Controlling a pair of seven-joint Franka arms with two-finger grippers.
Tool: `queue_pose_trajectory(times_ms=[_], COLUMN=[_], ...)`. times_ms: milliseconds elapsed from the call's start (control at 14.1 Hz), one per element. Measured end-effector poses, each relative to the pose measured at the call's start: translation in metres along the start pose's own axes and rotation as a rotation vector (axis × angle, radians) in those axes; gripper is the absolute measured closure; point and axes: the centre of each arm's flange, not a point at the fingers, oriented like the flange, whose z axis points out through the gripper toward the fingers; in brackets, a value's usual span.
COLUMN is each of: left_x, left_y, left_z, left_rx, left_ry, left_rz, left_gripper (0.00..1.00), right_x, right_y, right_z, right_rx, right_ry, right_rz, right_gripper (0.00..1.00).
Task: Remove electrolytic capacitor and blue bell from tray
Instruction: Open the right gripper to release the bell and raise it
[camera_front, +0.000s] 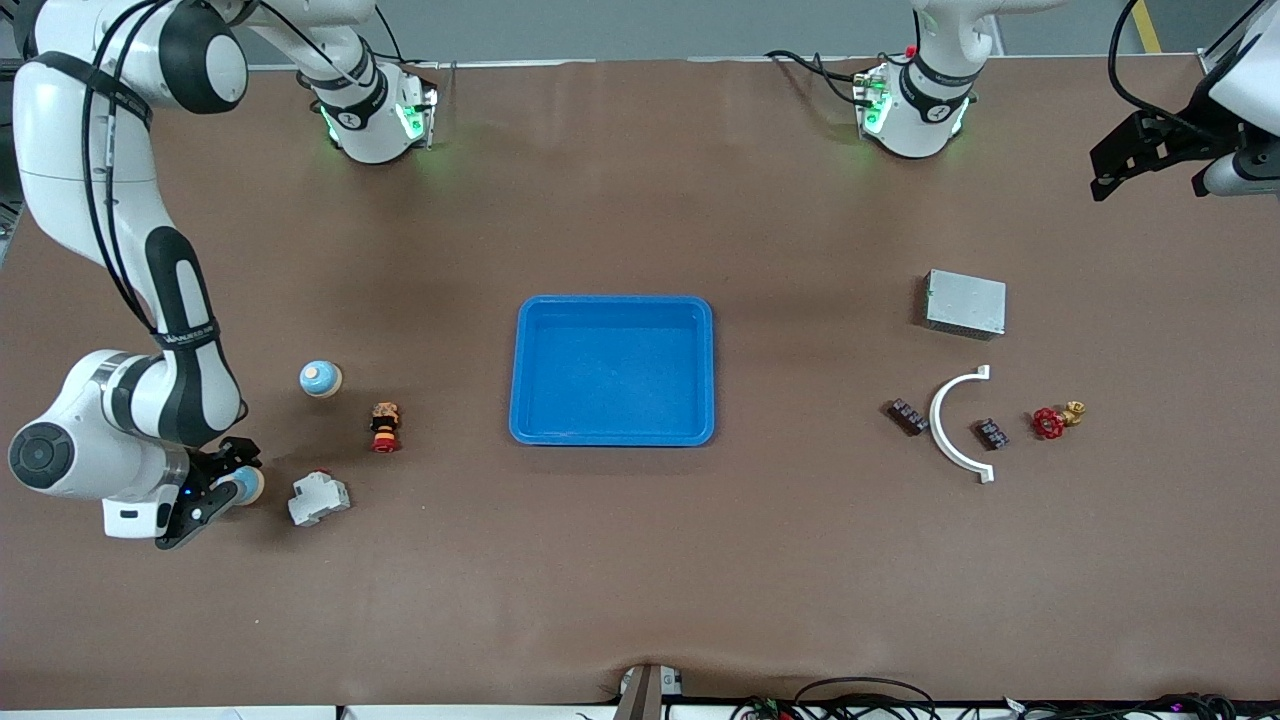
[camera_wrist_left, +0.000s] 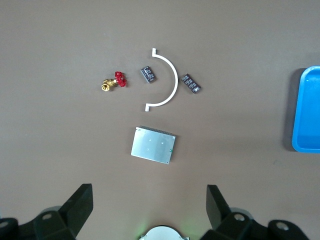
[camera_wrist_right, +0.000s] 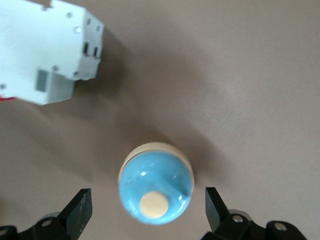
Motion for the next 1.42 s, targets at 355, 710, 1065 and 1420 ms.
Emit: queue_pose_trajectory(times_ms=[355,710,1065,1420], left_x=[-0.001,-0.006,-0.005,-0.006], left_y=[0.005,0.005,0.002,0.002], left_z=[-0.001,-0.007,-0.003,-0.006], left_rx=[-0.017,-0.018,-0.018,-0.018], left_ry=[-0.001,0.009,0.001,0.007], left_rz=[0.007,0.006,0.001,0.002], left_gripper=[0.00,0.00,0.00,0.00], right_x=[0.002,0.028,0.023,0.021], right_y=[-0.036,-0.106,-0.118,-0.114], right_z=[-0.063,-0.141,-0.226,-0.287], right_rx=[0.152,0.185,0.141,0.094], right_ry=[-0.104,-0.227,-0.178,-0.080], right_rz=[0.218,0.544,0.670,0.683], right_gripper=[0.00,0.00,0.00,0.00])
